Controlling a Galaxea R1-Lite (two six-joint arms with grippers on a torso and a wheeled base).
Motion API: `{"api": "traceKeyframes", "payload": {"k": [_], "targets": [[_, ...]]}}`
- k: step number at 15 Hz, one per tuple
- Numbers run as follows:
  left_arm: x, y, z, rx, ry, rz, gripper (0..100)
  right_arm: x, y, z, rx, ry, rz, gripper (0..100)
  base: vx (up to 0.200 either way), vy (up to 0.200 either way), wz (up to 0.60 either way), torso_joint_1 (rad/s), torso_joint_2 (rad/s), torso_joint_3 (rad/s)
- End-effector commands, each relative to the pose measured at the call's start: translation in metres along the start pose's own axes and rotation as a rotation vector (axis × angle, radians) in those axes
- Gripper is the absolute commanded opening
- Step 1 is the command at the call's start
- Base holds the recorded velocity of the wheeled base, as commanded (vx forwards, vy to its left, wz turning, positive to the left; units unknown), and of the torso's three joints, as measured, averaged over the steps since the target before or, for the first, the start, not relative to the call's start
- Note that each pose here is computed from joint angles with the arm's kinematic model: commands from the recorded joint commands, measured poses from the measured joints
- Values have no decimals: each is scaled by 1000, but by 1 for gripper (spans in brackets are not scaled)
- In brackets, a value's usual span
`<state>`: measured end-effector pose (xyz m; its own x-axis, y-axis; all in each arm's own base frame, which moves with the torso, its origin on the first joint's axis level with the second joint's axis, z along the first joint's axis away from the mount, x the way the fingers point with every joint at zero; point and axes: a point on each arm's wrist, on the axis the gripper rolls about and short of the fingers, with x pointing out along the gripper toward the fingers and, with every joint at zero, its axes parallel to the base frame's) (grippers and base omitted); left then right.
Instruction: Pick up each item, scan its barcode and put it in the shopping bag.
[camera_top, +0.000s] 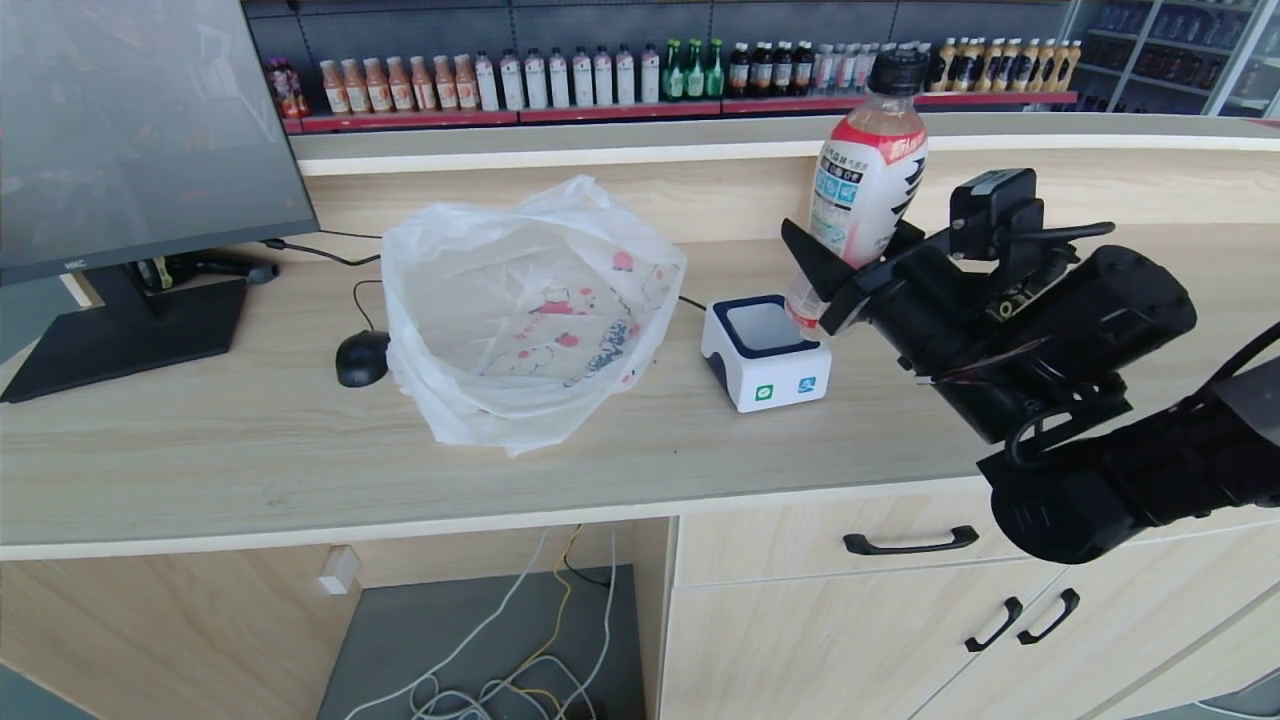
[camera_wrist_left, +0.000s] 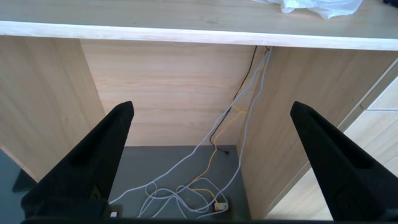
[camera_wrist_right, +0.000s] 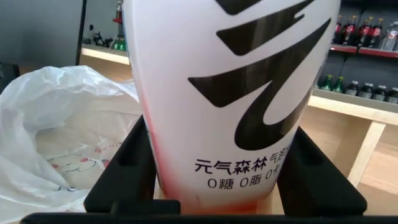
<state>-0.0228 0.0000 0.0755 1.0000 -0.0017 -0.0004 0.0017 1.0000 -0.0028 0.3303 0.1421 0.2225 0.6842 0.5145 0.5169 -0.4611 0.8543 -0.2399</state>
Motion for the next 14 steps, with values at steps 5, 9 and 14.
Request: {"api": "traceKeyframes", "payload": {"k": [5, 9, 14], "targets": [[0, 0, 0, 0, 0, 0, 100, -21, -7, 15, 9, 30, -50, 0, 0, 0, 0, 0, 0, 0], [0, 0, 0, 0, 0, 0, 100, -23, 0, 16, 171, 50, -235, 0, 0, 0, 0, 0, 0, 0], [0, 0, 0, 0, 0, 0, 100, -14, -3, 22, 169, 6, -243, 0, 0, 0, 0, 0, 0, 0]]}}
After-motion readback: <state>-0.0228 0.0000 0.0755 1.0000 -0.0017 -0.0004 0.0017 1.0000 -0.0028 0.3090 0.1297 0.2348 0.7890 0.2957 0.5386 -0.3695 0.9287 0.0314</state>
